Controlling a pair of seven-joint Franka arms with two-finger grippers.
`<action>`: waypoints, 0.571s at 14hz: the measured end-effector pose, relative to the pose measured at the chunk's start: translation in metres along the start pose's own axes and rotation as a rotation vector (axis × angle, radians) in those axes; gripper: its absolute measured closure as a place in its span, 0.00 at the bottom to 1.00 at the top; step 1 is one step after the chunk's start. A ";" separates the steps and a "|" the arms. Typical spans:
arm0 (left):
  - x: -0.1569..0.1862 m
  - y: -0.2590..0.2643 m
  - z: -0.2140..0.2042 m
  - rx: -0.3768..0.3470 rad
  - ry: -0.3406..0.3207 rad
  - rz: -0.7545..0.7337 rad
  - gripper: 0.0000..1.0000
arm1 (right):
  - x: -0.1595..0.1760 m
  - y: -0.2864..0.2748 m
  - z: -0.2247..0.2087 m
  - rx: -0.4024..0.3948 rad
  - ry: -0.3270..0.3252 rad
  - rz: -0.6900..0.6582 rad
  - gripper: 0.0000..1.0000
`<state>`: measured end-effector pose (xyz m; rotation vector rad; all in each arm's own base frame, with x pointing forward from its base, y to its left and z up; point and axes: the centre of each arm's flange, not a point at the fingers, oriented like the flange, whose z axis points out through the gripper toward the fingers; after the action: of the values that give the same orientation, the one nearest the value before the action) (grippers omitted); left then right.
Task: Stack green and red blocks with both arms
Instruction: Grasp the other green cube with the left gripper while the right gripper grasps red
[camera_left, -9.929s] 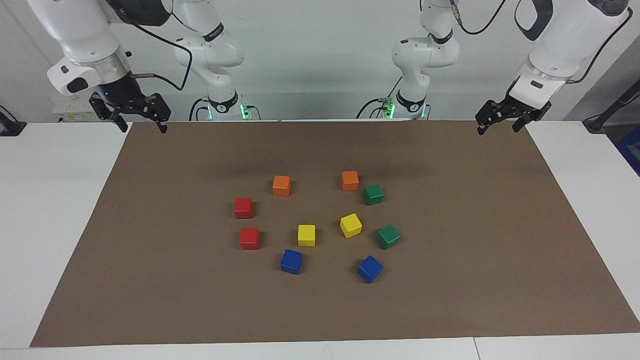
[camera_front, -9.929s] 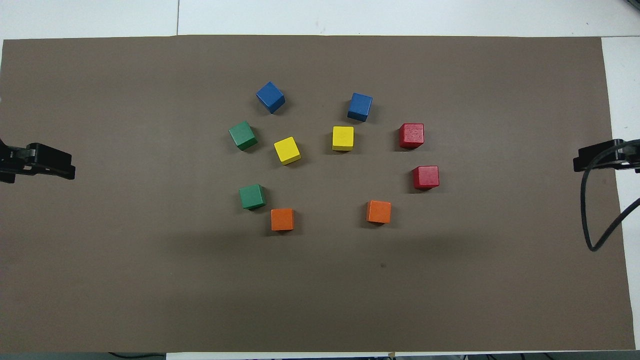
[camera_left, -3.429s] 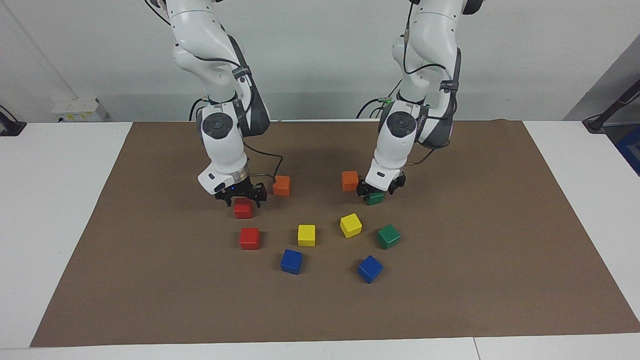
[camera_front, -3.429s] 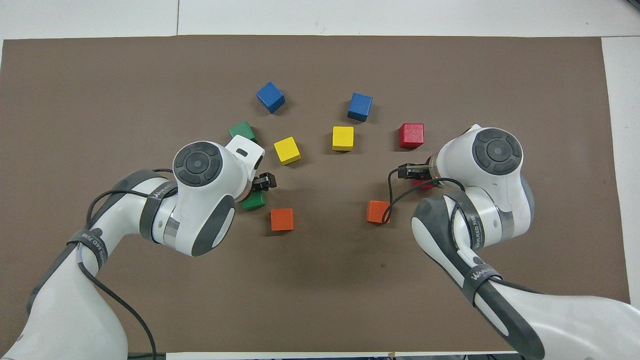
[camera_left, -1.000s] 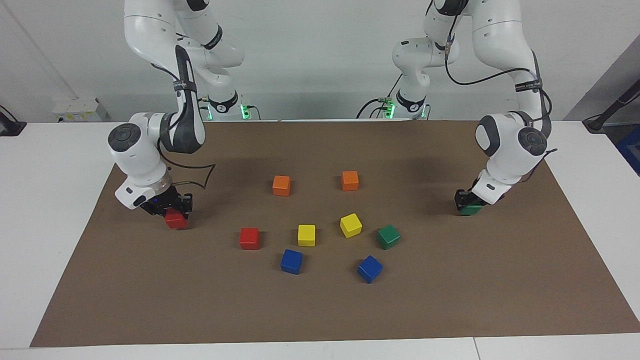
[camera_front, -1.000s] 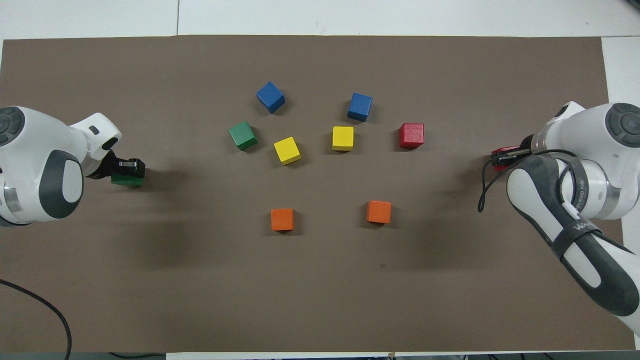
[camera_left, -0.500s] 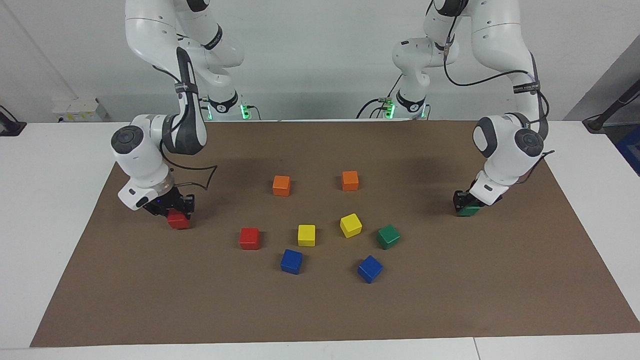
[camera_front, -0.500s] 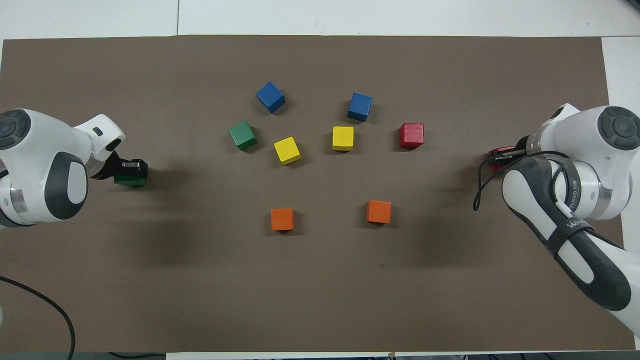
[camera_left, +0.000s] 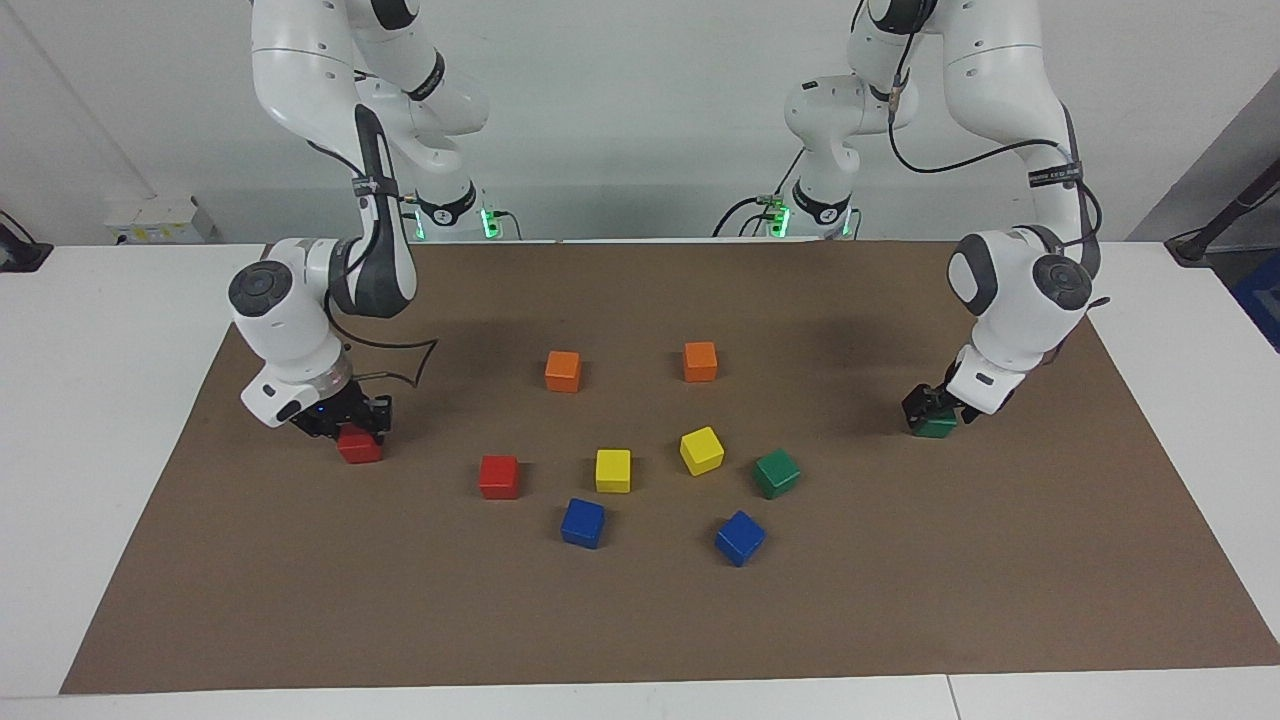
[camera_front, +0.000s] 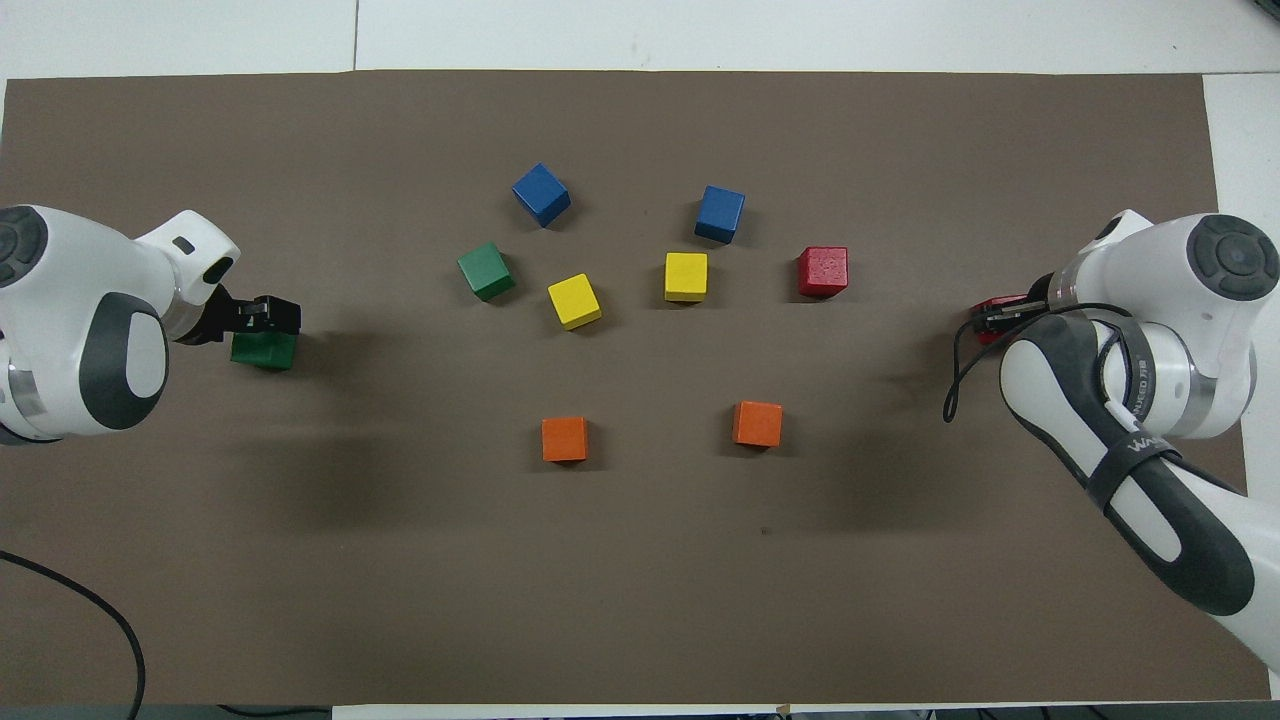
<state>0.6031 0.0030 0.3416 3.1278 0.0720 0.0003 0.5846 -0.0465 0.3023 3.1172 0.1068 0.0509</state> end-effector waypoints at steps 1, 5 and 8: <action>0.009 0.014 -0.022 -0.001 -0.001 -0.046 0.00 | 0.000 0.000 0.001 0.000 -0.001 0.000 0.46; 0.024 0.118 -0.081 -0.022 0.037 -0.338 0.00 | 0.002 0.000 -0.001 -0.001 0.004 0.001 0.33; 0.029 0.176 -0.065 -0.025 0.027 -0.524 0.00 | 0.011 0.002 -0.014 -0.004 0.028 0.001 0.01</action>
<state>0.6402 -0.1711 0.4092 2.9797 0.8730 0.0367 0.5954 -0.0469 0.3171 3.1131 0.1059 0.0951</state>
